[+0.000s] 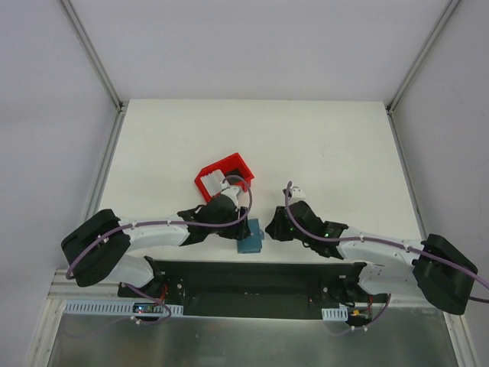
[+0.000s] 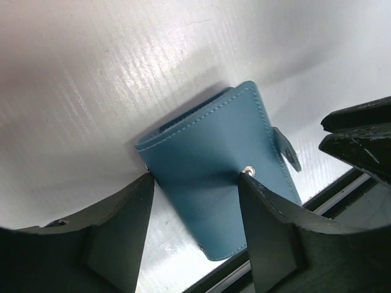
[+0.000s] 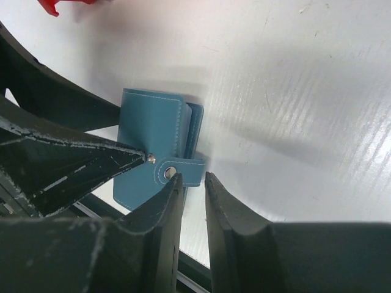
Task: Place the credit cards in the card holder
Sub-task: Close the card holder at the center of the board.
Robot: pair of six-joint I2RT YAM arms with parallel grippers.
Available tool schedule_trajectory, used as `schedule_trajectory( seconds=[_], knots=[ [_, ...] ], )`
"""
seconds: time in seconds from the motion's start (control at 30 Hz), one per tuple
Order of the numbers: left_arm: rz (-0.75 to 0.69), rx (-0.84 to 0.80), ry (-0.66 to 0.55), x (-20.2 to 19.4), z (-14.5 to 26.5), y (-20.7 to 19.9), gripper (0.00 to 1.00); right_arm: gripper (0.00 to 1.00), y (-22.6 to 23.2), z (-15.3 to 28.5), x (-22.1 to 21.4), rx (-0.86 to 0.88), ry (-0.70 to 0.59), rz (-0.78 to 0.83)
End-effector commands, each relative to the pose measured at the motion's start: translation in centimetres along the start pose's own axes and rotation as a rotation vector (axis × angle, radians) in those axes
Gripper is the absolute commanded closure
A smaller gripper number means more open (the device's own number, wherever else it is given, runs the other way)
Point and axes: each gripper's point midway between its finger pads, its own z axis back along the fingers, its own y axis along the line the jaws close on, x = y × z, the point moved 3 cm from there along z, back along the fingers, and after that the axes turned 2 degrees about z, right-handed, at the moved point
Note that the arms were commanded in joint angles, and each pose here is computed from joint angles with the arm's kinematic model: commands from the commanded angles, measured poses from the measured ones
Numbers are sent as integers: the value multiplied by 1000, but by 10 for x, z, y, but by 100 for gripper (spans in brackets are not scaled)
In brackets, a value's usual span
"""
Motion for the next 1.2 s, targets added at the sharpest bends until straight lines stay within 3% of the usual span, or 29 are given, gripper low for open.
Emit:
schedule_trajectory(
  seconds=[0.0, 0.13, 1.17],
  knots=[
    [-5, 114, 111, -31, -3, 27, 46, 76, 9, -5, 1, 52, 12, -10],
    [-7, 124, 120, -34, -3, 31, 52, 76, 16, -10, -1, 82, 37, -11],
    [10, 168, 149, -46, -5, 43, 53, 80, 39, -30, -8, 122, 130, 35]
  ],
)
